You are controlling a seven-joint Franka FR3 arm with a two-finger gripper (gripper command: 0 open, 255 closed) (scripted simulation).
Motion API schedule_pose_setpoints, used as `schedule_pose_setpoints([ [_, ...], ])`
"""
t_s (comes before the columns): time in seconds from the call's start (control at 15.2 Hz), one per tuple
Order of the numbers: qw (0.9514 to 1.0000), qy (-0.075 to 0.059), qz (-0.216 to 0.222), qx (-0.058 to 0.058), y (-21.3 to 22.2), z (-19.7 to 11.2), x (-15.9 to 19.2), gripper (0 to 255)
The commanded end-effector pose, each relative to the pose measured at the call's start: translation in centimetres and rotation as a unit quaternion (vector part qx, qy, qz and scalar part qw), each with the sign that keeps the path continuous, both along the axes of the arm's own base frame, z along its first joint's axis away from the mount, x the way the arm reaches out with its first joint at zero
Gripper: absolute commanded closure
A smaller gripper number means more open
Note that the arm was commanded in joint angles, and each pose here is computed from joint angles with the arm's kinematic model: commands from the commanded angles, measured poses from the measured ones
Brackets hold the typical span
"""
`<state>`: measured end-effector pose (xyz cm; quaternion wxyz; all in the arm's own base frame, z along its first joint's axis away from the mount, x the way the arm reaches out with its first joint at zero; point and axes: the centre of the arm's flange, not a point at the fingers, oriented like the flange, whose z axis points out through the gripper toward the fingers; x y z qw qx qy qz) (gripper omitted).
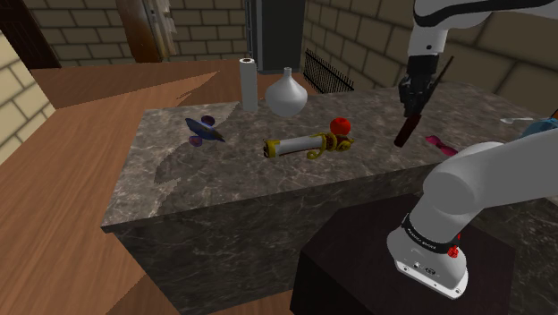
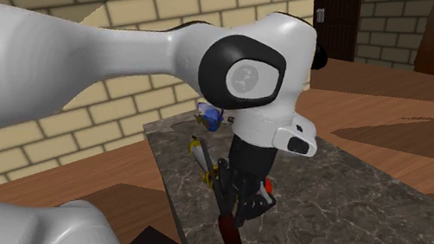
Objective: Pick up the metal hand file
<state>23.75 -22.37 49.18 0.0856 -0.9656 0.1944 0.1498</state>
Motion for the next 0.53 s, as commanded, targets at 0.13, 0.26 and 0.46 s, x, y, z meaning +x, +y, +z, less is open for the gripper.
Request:
schedule_pose_setpoints([
  [0.13,1.0000,0.000,0.000,0.000,0.1,2.1,0.0,255],
  [0.26,1.0000,0.000,0.000,0.000,0.1,3.2,0.0,255],
  [0.46,1.0000,0.000,0.000,0.000,0.1,3.8,0.0,255],
])
